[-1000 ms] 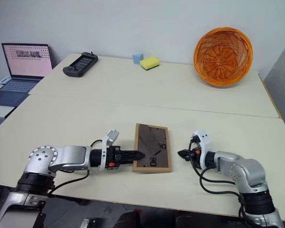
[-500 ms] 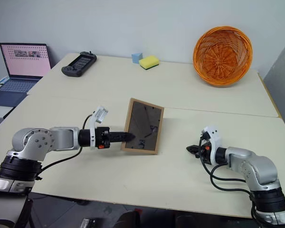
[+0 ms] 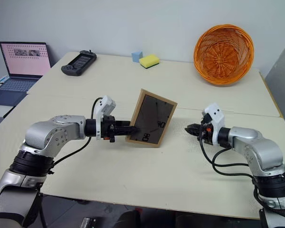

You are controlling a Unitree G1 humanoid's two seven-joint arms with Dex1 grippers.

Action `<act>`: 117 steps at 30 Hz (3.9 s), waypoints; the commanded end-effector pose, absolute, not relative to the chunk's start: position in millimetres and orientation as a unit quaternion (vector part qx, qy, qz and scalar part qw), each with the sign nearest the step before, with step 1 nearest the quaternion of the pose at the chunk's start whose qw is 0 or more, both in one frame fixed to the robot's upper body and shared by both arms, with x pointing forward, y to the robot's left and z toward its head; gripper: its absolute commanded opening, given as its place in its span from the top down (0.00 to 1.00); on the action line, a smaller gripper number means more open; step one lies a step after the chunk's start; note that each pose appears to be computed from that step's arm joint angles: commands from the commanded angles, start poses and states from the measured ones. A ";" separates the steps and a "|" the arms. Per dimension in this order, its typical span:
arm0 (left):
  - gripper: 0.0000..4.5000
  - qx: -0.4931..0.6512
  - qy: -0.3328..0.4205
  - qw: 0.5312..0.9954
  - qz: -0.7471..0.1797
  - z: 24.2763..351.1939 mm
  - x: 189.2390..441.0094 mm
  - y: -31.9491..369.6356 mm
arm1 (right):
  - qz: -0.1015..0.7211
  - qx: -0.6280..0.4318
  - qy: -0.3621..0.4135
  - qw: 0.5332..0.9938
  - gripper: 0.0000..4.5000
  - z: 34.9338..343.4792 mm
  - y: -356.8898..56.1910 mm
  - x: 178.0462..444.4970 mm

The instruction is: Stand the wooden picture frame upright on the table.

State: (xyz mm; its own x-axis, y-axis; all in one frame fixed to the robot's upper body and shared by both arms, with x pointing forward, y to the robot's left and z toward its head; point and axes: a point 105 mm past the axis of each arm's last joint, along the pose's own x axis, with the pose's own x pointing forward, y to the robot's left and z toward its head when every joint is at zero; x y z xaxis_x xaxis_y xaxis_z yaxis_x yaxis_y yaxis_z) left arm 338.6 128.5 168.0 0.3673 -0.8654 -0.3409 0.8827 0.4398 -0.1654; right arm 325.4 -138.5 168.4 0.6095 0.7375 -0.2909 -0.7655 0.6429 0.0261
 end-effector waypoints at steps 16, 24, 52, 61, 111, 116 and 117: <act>0.71 0.027 0.140 0.816 -0.561 199.9 340.8 119.3 | 0.504 -0.015 0.038 0.863 0.50 247.4 -79.5 321.9; 0.71 0.022 0.141 0.813 -0.565 204.7 332.1 123.6 | 0.515 -0.012 0.040 0.856 0.50 245.2 -72.5 328.8; 0.71 0.017 0.139 0.827 -0.544 200.4 351.6 124.2 | 0.533 0.015 0.039 0.845 0.50 254.3 -59.7 320.0; 0.71 0.003 0.135 0.831 -0.539 206.0 359.8 124.3 | 0.498 0.008 0.052 0.866 0.50 244.0 -76.3 314.0; 0.71 -0.050 0.142 0.829 -0.538 228.2 370.3 130.0 | 0.397 -0.147 0.048 0.905 0.50 215.5 -106.4 344.8; 0.71 -0.067 0.156 0.828 -0.534 229.3 363.4 139.8 | 0.352 -0.245 0.008 0.904 0.50 216.2 -131.5 355.5; 0.71 -0.083 0.163 0.825 -0.535 230.4 361.0 141.5 | 0.338 -0.264 -0.005 0.903 0.46 217.6 -136.5 357.8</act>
